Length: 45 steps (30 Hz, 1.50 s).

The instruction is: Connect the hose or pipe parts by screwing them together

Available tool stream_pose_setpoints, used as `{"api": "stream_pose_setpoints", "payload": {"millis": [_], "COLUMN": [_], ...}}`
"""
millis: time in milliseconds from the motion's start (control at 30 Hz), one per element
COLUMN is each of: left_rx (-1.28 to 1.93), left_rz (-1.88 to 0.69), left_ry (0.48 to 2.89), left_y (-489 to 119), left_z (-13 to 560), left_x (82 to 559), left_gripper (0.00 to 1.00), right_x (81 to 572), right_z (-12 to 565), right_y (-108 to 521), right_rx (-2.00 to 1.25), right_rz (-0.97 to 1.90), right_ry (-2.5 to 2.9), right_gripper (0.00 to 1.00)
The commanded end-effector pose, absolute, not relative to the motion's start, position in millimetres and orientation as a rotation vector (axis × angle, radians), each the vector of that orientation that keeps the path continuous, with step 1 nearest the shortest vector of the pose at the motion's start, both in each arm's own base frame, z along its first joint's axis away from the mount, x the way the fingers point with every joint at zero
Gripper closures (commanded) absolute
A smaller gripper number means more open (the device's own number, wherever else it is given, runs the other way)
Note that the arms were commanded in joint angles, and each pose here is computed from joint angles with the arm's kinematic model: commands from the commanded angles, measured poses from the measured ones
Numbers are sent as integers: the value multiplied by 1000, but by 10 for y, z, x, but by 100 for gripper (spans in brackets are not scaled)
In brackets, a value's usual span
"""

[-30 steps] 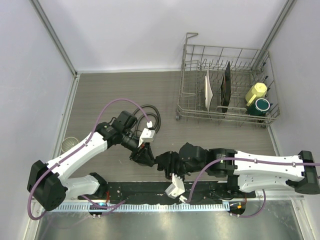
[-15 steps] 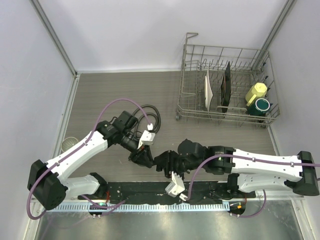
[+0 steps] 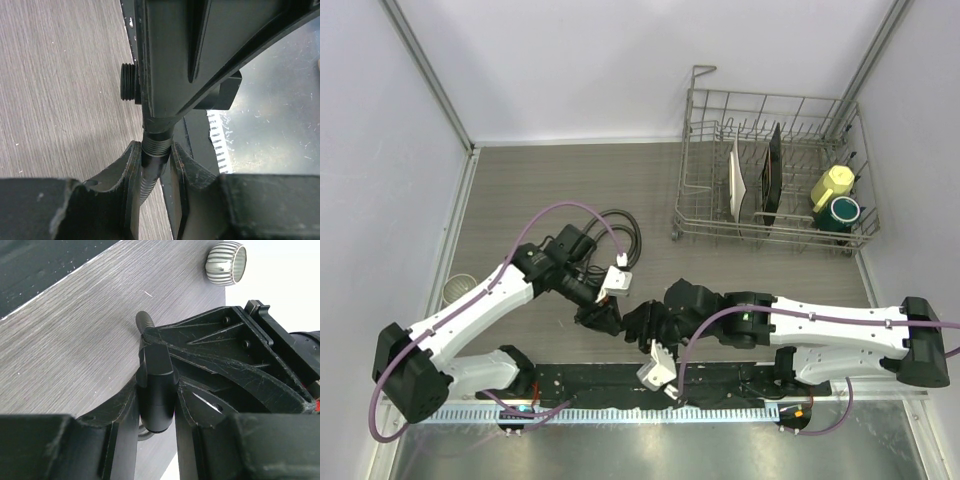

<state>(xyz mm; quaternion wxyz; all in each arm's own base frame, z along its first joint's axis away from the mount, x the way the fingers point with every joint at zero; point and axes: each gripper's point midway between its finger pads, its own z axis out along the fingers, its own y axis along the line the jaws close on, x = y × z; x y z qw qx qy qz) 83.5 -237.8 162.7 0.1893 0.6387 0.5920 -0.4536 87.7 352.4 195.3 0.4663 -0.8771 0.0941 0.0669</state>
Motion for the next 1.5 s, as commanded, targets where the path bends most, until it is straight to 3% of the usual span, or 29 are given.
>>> {"api": "stream_pose_setpoints", "payload": {"millis": [0,467,1167,1467], "left_rx": [1757,1725,1616,1547], "left_rz": [-1334,-1239,-1091,-973], "left_ry": [1369,1376,1342,1224], "left_y": [-2611,-2611,-2569,-2561], "left_z": [2077,2071,2193,2221], "left_x": [837,933,1048,1152], "left_gripper": [100,100,100,100], "right_x": [939,966,1067,1097], "right_z": [2141,2179,2165,2181], "right_y": [3683,3716,3753,3959], "right_rx": [-2045,-1867,-1301,-1032], "right_rz": [198,431,744,1028], "right_ry": [347,827,1557,1835], "right_gripper": [99,99,99,99]}}
